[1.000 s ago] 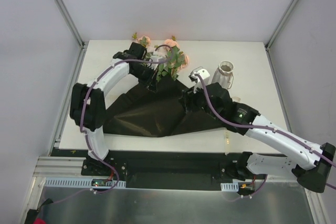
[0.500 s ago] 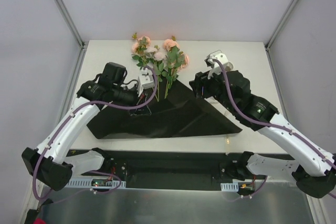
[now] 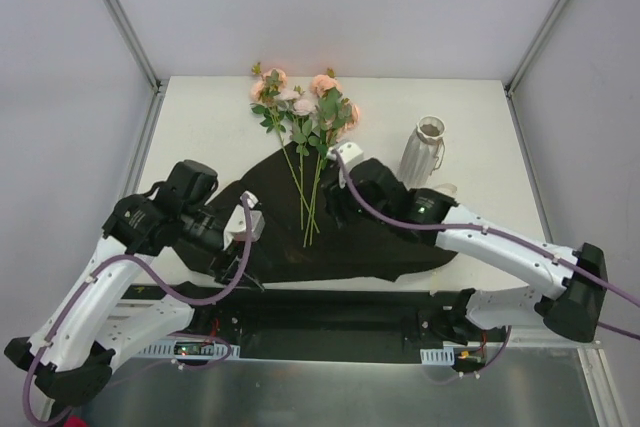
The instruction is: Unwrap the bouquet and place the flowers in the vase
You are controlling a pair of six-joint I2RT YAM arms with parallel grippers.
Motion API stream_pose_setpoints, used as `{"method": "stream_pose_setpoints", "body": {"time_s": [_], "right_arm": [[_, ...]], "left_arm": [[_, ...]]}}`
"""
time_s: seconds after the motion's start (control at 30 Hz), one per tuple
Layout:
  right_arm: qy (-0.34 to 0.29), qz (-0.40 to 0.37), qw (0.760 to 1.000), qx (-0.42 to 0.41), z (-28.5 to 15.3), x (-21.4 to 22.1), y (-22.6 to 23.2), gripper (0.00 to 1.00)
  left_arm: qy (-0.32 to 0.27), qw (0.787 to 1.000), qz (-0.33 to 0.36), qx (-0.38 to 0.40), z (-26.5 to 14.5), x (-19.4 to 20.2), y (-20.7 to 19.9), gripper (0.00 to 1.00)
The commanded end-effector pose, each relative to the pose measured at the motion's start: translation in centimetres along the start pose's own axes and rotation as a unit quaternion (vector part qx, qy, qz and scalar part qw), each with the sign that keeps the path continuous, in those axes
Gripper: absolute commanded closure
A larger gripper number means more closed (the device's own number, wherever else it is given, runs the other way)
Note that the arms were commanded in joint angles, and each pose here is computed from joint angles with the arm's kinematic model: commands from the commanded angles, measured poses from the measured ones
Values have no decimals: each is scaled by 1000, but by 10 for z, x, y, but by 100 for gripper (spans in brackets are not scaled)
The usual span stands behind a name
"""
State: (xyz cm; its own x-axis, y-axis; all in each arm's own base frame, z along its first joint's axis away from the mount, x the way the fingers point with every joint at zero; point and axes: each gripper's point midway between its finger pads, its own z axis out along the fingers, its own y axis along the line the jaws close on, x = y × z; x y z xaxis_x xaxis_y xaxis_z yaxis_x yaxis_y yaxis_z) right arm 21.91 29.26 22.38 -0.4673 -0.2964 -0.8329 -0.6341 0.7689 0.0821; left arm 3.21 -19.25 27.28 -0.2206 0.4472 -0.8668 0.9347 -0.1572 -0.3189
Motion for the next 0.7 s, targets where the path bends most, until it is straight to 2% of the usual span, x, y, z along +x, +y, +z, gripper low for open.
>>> {"method": "stream_pose_setpoints", "body": {"time_s": [0.0,0.03,0.07,0.1,0.23,0.37,0.43,0.5,0.63,0.67], "right_arm": [[41,0,998,-42,5,39,37,47],[49,-5,998,-45,4,47,41,47],[59,-19,997,-50,1,59,49,48],[64,-25,996,-52,-4,64,52,48],[71,-38,994,-76,-26,87,73,48],[76,-63,993,-69,-47,103,81,45],[68,-59,996,-29,-48,98,61,38],[65,-35,997,-7,-46,84,44,36],[52,49,996,51,-26,36,-13,35],[62,37,996,60,-14,33,-18,35]], "left_arm": [[-38,996,51,58,-3,-10,-34,25],[-39,996,57,55,-4,-9,-35,8],[-35,996,65,40,-5,-12,-31,2],[-33,997,67,29,-6,-14,-27,1],[-42,996,68,-45,-14,-43,-3,1],[-49,991,16,-121,-21,-64,28,1],[-33,984,-33,-171,-24,-63,55,1],[-5,973,-79,-218,-26,-53,86,1],[32,954,-155,-254,-27,-24,127,2],[43,951,-169,-256,-26,-15,135,5]]}}
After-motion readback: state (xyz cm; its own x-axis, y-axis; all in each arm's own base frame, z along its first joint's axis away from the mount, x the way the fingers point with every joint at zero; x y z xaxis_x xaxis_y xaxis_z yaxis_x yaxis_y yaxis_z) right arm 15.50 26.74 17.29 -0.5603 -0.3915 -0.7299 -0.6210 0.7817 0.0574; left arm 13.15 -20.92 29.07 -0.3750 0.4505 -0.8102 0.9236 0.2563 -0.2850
